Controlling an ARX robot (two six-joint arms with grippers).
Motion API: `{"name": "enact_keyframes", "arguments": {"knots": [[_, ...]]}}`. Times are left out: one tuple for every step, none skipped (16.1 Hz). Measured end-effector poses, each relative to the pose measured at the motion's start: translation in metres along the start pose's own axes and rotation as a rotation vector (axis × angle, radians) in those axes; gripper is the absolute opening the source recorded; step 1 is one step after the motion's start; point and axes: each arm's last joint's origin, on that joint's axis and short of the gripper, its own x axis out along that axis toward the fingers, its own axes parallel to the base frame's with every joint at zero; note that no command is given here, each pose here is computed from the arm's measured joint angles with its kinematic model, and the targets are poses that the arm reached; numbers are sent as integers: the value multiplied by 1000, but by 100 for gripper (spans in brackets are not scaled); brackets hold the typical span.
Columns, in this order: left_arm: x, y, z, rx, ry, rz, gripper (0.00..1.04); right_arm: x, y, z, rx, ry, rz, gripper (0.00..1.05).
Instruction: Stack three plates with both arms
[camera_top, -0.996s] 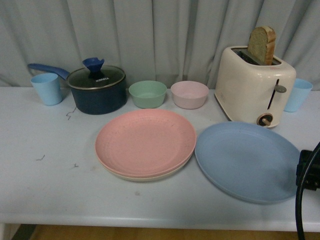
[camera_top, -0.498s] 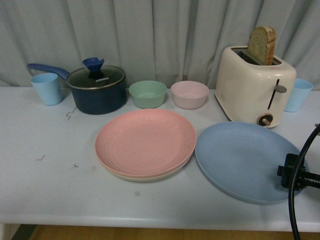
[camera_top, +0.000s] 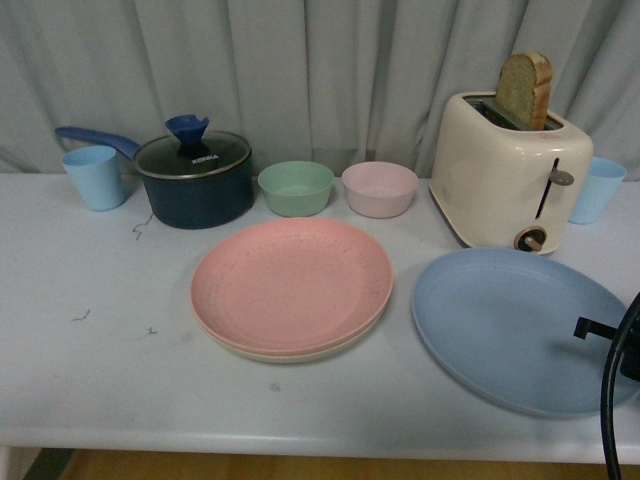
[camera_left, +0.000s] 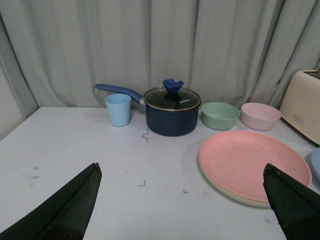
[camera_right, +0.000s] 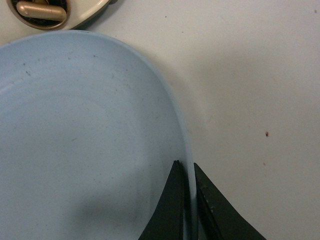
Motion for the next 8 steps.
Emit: {"name": "enact_keyframes", "arguments": {"knots": [[0,0,0,0,0,0,98,-9,-2,-2,18,-7,17,4],[0,0,0,0,0,0,98,-26,-7,-7,31,-11,47,4],[0,0,0,0,0,0,98,-46,-8,-11,36,-28,89,3],[0,0,0,0,0,0,98,-69,-8,-14,32,-39,146,3],[0,0,0,0,0,0,98,-94,-7,-19,24,-59,186,3],[0,0,0,0,0,0,98,-117,-4,-22,34,-73,229,3],[0,0,0,0,0,0,98,-133,5,-18,37,-112,274,3],[0,0,0,0,0,0,98,-145,21,-6,46,-211,317,3]]}}
